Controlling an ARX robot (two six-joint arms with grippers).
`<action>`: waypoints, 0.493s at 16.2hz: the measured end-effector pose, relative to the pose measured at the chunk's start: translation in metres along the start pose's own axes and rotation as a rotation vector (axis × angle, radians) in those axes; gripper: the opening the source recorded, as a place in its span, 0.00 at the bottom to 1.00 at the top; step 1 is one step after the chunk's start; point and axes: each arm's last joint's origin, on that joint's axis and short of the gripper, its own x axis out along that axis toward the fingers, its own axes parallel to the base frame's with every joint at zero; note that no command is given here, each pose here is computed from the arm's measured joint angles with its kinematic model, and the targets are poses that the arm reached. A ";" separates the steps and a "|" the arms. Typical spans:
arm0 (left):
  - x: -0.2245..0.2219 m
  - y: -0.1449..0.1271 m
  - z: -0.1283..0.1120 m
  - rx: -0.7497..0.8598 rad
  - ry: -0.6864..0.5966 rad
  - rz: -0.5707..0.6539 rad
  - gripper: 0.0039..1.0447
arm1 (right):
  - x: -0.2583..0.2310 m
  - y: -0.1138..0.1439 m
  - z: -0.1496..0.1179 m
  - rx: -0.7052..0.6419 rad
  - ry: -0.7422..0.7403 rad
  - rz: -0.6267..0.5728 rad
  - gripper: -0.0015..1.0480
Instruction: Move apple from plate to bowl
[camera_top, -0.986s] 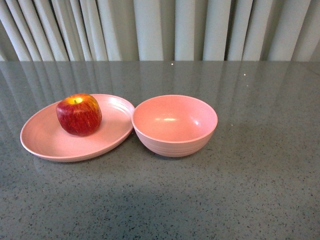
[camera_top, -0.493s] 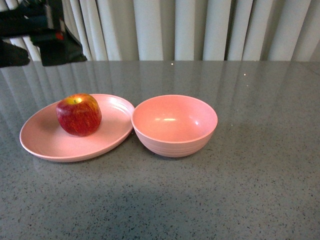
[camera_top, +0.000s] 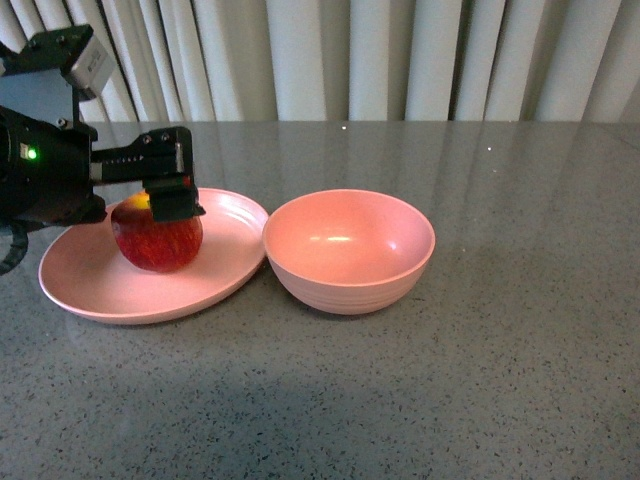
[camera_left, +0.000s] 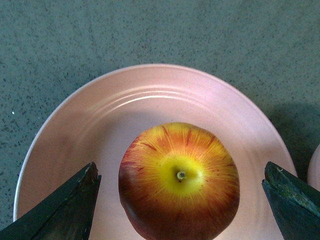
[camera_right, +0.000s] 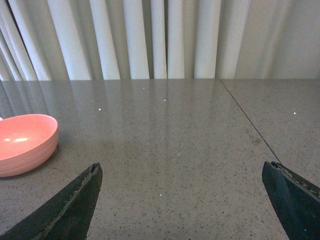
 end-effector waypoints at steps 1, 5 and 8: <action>0.005 0.001 -0.003 -0.004 0.018 0.004 0.94 | 0.000 0.000 0.000 0.000 0.000 0.000 0.94; 0.023 0.002 -0.008 -0.005 0.060 0.023 0.94 | 0.000 0.000 0.000 0.000 0.000 0.000 0.94; 0.029 -0.001 -0.016 0.002 0.103 0.024 0.94 | 0.000 0.000 0.000 0.000 0.000 0.000 0.94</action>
